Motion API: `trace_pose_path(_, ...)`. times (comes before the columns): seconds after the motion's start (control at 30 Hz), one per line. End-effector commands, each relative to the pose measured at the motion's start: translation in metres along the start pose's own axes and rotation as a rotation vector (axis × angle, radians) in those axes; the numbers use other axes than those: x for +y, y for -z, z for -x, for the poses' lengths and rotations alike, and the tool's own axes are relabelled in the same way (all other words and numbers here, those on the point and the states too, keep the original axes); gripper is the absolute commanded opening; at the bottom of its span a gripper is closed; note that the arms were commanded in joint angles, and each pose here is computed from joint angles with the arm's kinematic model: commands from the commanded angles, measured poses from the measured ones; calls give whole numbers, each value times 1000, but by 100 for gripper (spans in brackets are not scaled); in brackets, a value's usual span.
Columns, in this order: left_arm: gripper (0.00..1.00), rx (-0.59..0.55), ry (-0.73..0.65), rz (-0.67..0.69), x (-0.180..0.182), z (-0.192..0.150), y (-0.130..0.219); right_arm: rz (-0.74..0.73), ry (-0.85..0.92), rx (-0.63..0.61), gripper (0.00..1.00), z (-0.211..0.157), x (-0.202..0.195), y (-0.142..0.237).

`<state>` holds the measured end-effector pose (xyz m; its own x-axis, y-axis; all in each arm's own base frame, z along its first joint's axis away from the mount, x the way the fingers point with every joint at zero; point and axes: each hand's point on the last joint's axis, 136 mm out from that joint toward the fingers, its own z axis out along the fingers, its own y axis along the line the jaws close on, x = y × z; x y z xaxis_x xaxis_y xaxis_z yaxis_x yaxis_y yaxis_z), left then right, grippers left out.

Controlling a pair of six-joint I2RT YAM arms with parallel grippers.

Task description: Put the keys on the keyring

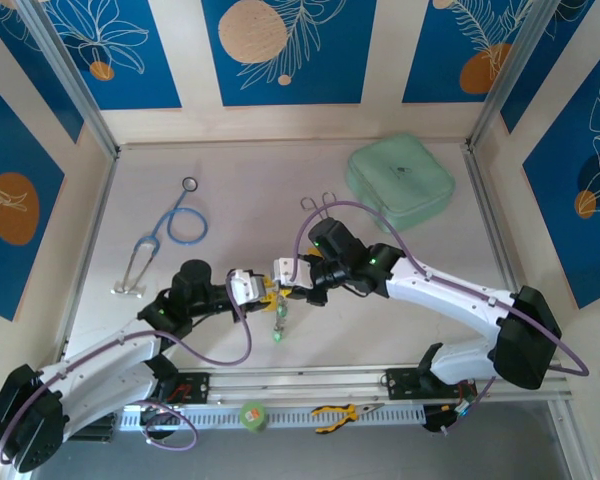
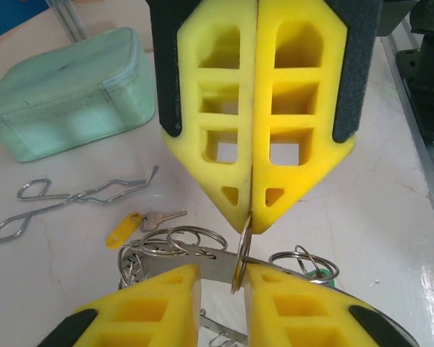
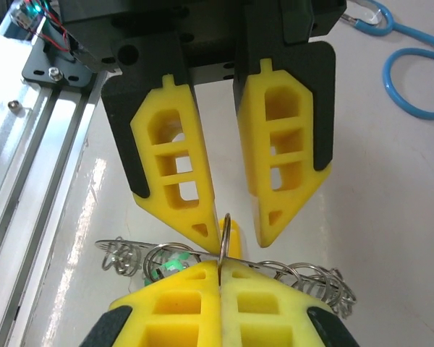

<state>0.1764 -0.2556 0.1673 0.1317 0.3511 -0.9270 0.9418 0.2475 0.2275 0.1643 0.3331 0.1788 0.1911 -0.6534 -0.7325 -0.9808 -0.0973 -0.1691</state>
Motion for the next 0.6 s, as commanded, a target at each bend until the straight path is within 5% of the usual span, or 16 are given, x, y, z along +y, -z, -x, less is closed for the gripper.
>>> trace_pose_path(0.0, 18, -55, -38, -12, 2, 21, 2, 9, 28, 11, 0, 9, 1, 0)
trace_pose_path(0.37, 0, -92, -44, -29, -2, 25, 2, 3, 10, -57, 0, 12, 5, -2)
trace_pose_path(0.47, 0, -107, -63, -23, -2, 27, 4, -38, -44, -149, 24, 5, -1, 7)
trace_pose_path(0.57, 0, -110, -100, -10, -2, 27, 6, -81, -69, -189, 27, -12, -3, 12)
